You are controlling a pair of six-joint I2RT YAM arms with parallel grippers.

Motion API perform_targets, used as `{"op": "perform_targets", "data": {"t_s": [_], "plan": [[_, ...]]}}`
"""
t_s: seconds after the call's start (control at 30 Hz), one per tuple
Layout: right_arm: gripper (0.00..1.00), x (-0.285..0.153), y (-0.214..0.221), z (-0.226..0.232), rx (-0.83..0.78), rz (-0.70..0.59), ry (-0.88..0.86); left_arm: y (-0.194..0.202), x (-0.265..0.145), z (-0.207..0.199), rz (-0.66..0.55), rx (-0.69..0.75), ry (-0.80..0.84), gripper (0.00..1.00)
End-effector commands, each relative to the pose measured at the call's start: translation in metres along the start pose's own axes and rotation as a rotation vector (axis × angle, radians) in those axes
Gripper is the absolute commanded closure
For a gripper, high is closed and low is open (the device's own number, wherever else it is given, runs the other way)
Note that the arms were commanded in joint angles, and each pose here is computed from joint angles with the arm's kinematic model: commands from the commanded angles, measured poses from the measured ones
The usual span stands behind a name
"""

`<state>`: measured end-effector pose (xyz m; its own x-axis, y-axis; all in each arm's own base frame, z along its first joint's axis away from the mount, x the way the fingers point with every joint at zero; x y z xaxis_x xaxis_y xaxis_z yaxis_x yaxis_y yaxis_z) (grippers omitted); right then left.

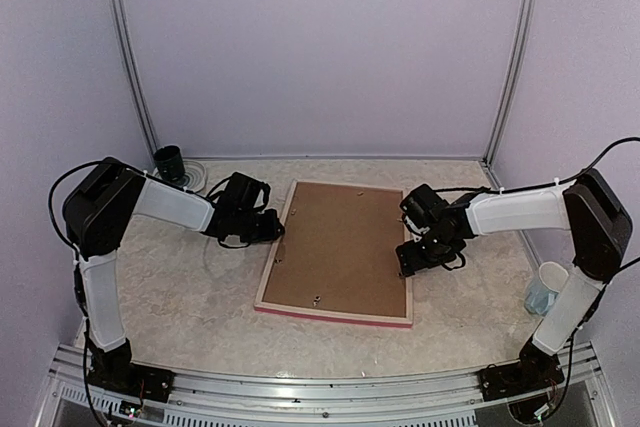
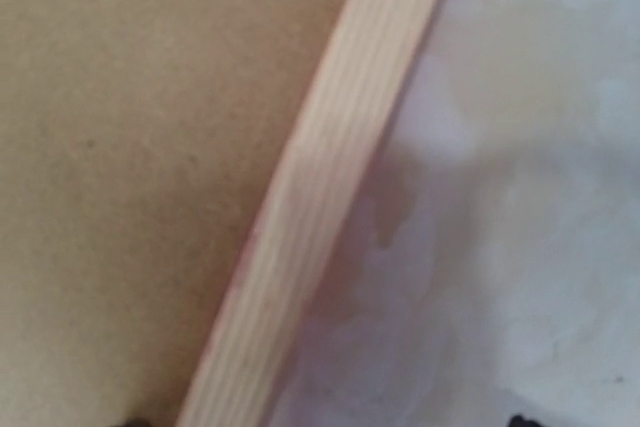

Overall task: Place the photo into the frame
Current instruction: Press the fastener onto the backboard.

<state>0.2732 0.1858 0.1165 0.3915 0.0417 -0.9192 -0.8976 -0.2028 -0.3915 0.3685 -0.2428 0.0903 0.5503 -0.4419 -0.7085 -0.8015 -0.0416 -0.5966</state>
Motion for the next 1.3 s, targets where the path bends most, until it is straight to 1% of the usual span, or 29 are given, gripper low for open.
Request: {"op": "perform_targets", "data": {"t_s": [0.0,0.07,0.13,0.27,0.37,0.47,0.6,0.77,0.87,0.97,1.1,1.17,1.23,1.27], "plan": [[0.20,0.002,0.026,-0.009,-0.061,0.139,0.008,0.042,0.010,0.020,0.166,-0.031,-0.093,0.99],[0.19,0.001,0.025,-0.008,-0.061,0.136,0.003,0.041,0.008,0.019,0.160,-0.030,-0.089,0.90],[0.19,0.001,0.024,-0.008,-0.062,0.133,0.009,0.031,0.006,0.016,0.119,-0.027,-0.077,0.76],[0.19,0.004,0.024,-0.010,-0.061,0.138,0.024,0.010,-0.007,0.008,0.054,-0.001,-0.075,0.59],[0.19,0.004,0.024,-0.011,-0.055,0.138,0.028,-0.008,-0.024,-0.003,-0.016,0.035,-0.067,0.49],[0.18,0.004,0.024,-0.014,-0.047,0.135,0.033,-0.021,-0.042,-0.014,-0.089,0.082,-0.081,0.42],[0.18,0.002,0.021,-0.015,-0.037,0.126,0.030,-0.017,-0.061,-0.039,-0.122,0.204,-0.055,0.41],[0.18,0.001,0.019,-0.018,-0.026,0.119,0.028,0.025,-0.078,-0.086,-0.104,0.461,0.030,0.41],[0.18,0.000,0.019,-0.019,-0.019,0.117,0.020,0.055,-0.094,-0.117,-0.111,0.665,0.134,0.42],[0.18,0.001,0.019,-0.020,-0.017,0.119,0.017,0.085,-0.111,-0.146,-0.115,0.865,0.276,0.42],[0.18,0.002,0.019,-0.020,-0.014,0.121,0.015,0.116,-0.129,-0.176,-0.112,1.016,0.521,0.42],[0.17,0.002,0.019,-0.020,-0.013,0.122,0.015,0.129,-0.132,-0.188,-0.098,1.086,0.570,0.42],[0.17,0.001,0.019,-0.020,-0.012,0.118,0.012,0.139,-0.126,-0.198,-0.057,1.150,0.571,0.42],[0.17,0.001,0.019,-0.020,-0.012,0.118,0.011,0.148,-0.116,-0.200,-0.012,1.181,0.556,0.43]]}}
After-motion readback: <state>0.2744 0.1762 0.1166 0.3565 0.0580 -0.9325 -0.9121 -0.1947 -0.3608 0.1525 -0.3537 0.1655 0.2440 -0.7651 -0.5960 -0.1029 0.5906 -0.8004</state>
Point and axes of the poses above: each gripper's point midway between its finger pads, its own x axis out along the fingers, its own z axis along the line the jaws close on, y = z × x, the point moved 9 cm from there along -x, back along the fingers, and after that the axes turned 4 degrees about x, right-handed, at the moved point
